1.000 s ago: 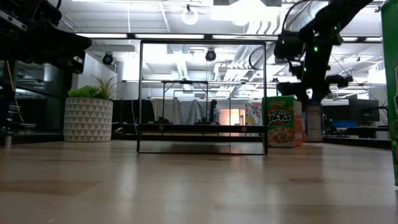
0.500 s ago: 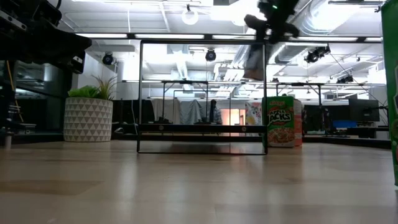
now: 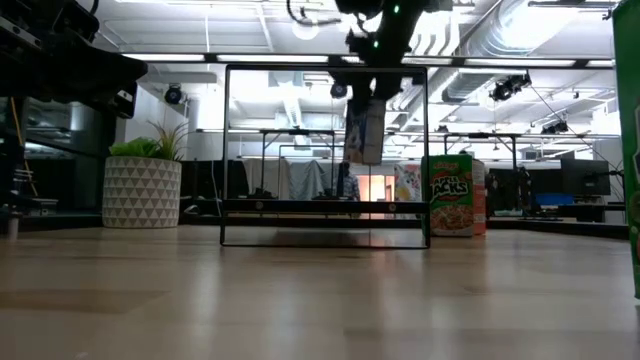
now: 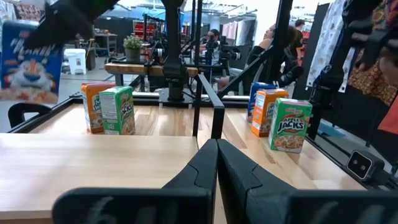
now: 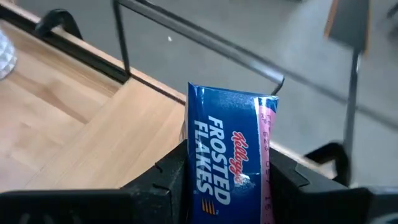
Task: Stack cereal on shelf
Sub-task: Put the top blue cereal box on the shelf
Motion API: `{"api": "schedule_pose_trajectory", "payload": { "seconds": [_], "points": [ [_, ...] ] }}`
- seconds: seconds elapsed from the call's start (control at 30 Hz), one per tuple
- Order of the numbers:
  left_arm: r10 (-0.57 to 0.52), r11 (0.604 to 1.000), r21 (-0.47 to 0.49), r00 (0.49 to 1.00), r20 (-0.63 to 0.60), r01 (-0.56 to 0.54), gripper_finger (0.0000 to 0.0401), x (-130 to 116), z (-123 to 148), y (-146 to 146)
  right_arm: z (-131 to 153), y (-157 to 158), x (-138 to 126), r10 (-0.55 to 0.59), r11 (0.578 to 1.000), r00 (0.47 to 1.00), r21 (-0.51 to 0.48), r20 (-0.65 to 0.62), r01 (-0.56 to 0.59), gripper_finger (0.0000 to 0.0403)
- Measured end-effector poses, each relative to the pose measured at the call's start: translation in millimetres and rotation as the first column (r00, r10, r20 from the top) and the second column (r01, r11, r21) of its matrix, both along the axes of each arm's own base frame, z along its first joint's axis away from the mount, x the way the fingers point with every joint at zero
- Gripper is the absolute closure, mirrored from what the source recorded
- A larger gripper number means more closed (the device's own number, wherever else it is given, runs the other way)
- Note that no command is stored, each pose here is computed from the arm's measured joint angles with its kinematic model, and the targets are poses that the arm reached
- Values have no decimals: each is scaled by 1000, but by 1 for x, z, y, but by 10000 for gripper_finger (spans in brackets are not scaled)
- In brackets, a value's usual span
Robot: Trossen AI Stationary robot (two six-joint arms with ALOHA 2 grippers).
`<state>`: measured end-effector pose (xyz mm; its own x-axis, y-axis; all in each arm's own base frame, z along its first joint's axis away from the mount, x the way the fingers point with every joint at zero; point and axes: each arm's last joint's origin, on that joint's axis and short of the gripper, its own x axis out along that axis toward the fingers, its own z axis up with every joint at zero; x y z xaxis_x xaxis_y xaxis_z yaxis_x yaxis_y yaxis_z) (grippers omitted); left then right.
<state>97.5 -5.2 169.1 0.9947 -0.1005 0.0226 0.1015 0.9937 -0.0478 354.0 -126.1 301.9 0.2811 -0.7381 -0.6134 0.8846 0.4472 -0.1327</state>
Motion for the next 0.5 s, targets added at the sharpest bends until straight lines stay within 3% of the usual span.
{"api": "schedule_pose_trajectory", "payload": {
  "seconds": [0.17,0.5],
  "points": [
    [0,1000,0,1000,0,0,398,0,0,0,-17,-25,-1,-66,990,997,127,46,59,269],
    [0,1000,0,1000,0,0,398,0,0,0,-20,-42,-6,-160,972,981,194,114,136,269]
  ]
}}
